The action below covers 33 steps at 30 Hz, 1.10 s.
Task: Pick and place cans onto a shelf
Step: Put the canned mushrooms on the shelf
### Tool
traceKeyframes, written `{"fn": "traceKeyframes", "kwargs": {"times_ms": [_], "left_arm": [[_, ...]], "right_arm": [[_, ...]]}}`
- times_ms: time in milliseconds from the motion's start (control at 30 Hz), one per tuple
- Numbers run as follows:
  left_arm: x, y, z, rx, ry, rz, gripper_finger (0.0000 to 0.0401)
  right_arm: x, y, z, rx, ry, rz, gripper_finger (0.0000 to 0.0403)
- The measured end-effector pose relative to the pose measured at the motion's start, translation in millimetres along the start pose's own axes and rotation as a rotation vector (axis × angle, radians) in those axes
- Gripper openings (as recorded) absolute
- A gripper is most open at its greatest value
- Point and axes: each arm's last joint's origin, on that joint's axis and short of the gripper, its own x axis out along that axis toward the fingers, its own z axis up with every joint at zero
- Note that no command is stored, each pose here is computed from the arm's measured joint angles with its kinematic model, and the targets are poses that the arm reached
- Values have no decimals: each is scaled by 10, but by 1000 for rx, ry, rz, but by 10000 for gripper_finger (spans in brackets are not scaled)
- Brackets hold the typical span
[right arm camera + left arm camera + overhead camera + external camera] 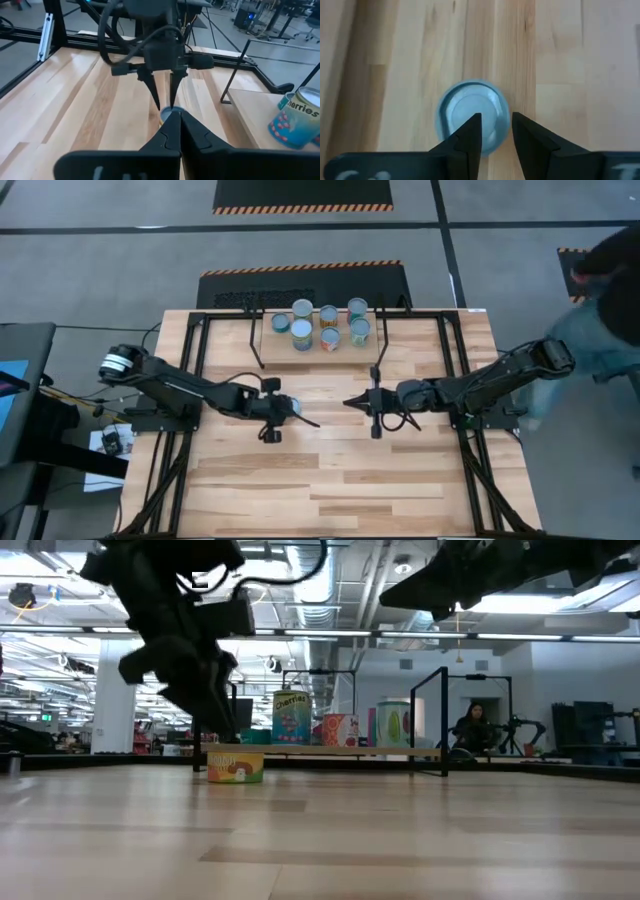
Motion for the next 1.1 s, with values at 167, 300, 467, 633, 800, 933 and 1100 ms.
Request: {"fn": "traceKeyframes", "kwargs": {"times_ms": [167,300,467,633,800,933,1100], "left_arm": [[144,-45,-20,24,29,-10,103],[224,-76,-13,30,24,-25,103],[310,-97,-26,74,35,-33,96],[313,-92,-14,112,23,-16,42],[168,25,91,46,-2,57,9],[-32,322,211,-112,13,158,4],[-206,768,329,-303,12,170,3]], "right_arm": [[0,1,-11,11,11,1,14],[0,0,-12,11,12,1,16],[1,0,-15,15,15,1,13],[1,0,-14,16,14,1,14],[1,0,-18,15,17,1,16],[1,1,-20,16,20,1,13],[1,1,-21,16,20,1,13]]}}
